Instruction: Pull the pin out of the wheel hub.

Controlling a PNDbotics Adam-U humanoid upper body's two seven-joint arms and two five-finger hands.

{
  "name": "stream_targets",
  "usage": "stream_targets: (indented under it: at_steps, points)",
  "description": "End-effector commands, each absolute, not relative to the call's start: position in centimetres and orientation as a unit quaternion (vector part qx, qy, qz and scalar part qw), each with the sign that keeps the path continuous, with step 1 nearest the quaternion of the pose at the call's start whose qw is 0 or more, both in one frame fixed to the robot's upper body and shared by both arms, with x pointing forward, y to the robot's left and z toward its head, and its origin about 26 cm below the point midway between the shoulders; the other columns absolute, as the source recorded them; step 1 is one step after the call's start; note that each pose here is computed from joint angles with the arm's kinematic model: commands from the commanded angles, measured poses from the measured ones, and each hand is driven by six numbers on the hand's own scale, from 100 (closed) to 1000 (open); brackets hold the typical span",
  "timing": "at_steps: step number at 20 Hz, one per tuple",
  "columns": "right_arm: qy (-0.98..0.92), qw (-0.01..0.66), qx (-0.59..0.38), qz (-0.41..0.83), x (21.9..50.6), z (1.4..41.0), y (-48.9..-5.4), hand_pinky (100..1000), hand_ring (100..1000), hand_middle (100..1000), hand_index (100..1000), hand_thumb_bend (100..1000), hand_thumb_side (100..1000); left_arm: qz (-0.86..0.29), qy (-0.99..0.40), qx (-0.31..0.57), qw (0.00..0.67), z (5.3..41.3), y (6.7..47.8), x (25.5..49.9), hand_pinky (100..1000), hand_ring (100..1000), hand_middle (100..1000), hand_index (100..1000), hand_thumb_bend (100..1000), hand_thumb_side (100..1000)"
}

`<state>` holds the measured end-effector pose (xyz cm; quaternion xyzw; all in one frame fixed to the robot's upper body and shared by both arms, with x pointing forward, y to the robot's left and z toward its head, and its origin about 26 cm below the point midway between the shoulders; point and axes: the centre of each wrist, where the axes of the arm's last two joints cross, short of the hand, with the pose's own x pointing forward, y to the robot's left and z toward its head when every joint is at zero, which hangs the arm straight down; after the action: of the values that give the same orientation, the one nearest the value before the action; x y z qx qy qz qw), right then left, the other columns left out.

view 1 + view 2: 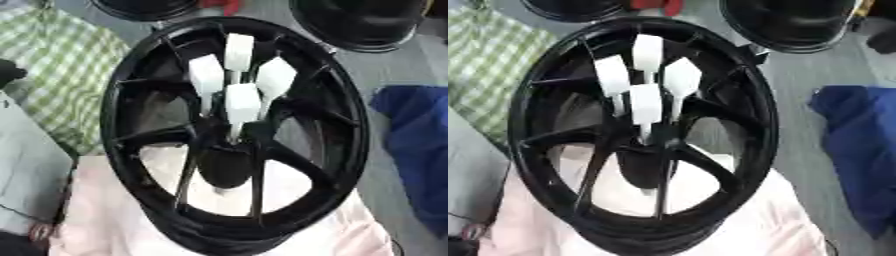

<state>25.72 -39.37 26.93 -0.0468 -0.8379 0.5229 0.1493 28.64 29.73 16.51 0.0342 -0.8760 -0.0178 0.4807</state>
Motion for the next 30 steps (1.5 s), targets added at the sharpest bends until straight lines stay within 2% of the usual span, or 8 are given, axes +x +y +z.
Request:
stream_targets:
  at_steps: [1,10,17,22,30]
  points:
    - [-0.802,0.079,-0.038,0.591,25.5,28.5,-39.3,829,804,738,834,364,332,-0.03,-0.883,0.035,0.466,17.4,29.8,28.5,891,651,574,806,205,595]
    - [-0.788,0.074,-0.041,0.61,25.6,28.9,-39.2,831,808,748,840,369,340,-0.033,-0.883,0.035,0.467,17.4,29.8,28.5,892,650,574,806,200,600]
    - [-0.688,0.068,-0.074,0.719,25.9,30.2,-38.3,840,821,769,844,385,314,-0.038,-0.882,0.036,0.468,17.5,29.8,28.4,893,651,575,806,197,602]
    - [-0.589,0.071,-0.066,0.802,26.4,29.2,-37.1,846,828,775,846,367,295,-0.044,-0.882,0.032,0.468,17.6,29.7,28.5,893,651,575,806,196,603]
    - [-0.526,0.066,-0.05,0.846,26.8,28.9,-36.2,846,826,776,847,366,298,-0.049,-0.882,0.026,0.468,17.7,29.5,28.6,893,651,575,806,194,604]
